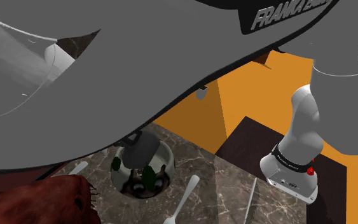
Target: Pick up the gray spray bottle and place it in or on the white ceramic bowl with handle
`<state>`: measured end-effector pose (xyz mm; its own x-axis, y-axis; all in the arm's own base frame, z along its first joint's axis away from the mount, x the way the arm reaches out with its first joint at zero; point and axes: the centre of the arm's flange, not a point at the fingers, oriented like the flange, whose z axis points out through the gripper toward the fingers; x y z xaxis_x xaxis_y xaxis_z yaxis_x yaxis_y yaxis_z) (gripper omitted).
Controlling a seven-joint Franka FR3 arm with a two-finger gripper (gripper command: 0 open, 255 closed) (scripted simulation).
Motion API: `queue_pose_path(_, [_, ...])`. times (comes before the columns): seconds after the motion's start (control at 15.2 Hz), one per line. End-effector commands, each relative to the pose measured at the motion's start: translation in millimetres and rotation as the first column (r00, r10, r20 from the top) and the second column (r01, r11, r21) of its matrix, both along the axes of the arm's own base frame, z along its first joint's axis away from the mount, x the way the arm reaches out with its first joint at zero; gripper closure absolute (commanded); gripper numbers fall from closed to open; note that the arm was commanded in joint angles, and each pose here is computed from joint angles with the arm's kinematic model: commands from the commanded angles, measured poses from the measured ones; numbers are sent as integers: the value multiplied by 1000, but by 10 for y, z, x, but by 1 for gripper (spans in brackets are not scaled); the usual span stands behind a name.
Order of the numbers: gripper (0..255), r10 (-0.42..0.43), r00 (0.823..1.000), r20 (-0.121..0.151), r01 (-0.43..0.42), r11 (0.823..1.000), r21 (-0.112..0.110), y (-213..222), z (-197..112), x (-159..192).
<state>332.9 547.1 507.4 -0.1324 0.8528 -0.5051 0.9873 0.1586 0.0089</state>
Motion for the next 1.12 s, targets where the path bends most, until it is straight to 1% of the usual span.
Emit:
queue_pose_path(0.0, [255,-6,1000,-6,5,1000,-13,-11,-69,40])
queue_pose_path(0.07, [0,-5,1000,-6,5,1000,-13,-5,-67,30])
queue_pose_path(0.4, [0,-6,1000,-6,5,1000,-13,-11,-69,40])
queue_pose_path(0.66, [0,-6,1000,-6,5,1000,-13,244,359,1])
queue_pose_path(1.06, [0,-6,1000,-6,5,1000,-13,244,359,1])
